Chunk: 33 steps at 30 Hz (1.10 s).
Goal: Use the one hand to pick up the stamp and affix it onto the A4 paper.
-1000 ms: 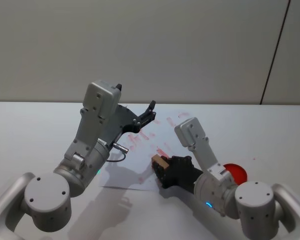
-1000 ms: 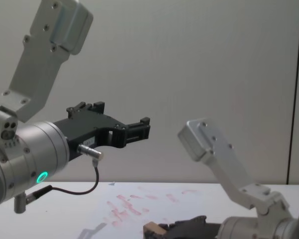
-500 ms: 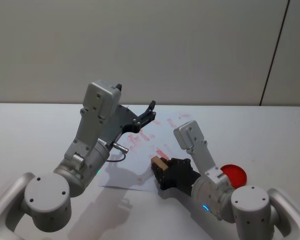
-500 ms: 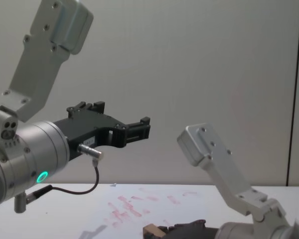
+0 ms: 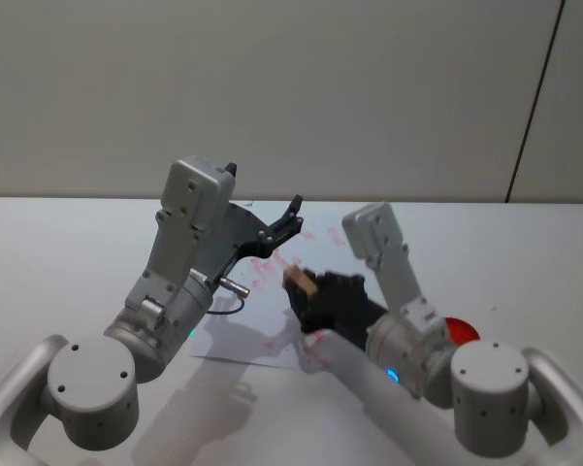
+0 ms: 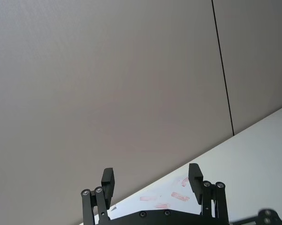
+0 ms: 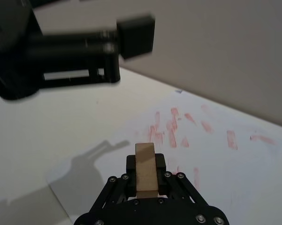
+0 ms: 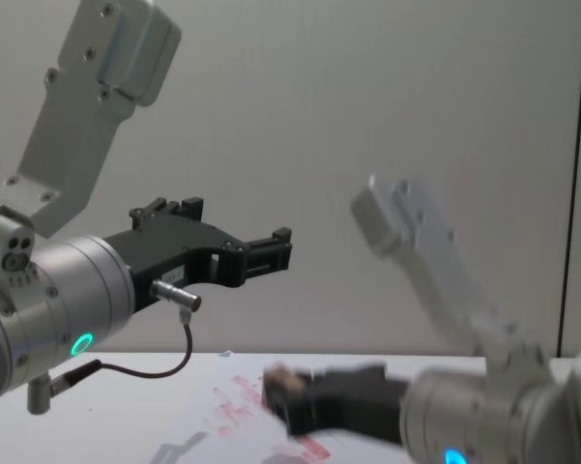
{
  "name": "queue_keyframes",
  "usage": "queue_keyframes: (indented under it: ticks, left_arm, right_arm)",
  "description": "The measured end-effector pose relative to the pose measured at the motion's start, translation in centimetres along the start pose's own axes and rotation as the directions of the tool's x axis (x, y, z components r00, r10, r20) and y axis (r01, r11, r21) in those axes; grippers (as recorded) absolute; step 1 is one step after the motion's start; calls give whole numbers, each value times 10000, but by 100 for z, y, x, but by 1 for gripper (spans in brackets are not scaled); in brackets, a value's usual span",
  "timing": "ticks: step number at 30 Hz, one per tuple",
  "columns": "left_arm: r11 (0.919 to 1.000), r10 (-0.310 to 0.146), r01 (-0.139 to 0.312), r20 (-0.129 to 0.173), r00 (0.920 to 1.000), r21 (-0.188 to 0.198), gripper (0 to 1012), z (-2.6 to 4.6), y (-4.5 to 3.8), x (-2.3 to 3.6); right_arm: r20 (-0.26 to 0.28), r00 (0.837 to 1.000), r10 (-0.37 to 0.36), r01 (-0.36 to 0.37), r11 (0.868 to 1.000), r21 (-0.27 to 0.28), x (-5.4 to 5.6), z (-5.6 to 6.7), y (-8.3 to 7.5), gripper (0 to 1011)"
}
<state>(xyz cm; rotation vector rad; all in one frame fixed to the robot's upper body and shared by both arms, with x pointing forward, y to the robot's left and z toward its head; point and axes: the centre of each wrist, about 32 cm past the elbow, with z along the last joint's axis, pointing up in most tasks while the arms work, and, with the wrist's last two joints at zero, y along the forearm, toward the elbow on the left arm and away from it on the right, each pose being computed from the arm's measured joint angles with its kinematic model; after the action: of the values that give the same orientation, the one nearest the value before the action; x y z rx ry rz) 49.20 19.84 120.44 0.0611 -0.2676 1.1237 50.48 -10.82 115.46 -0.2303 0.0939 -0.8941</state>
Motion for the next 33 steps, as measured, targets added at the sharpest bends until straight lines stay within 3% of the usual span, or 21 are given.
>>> queue_keyframes:
  ticks: [10,15,24,33]
  left_arm:
    - [10000,0,0,0,10000,0,1003,0,0,0]
    - [10000,3,-3,-3,10000,-8,1002,1,-1,-1]
    - [10000,2,-2,0,10000,0,1003,0,0,0]
    - [10000,-1,1,0,10000,0,1002,0,0,0]
  right_arm:
    - [-211,9998,-43,73,9894,1452,93,484,-141,219]
    - [-277,9992,-288,329,9866,1599,171,554,-293,219]
    - [-413,9935,-1058,1100,9867,1196,312,461,-652,219]
    - [-361,9789,-2010,2026,9780,494,437,274,-1081,219]
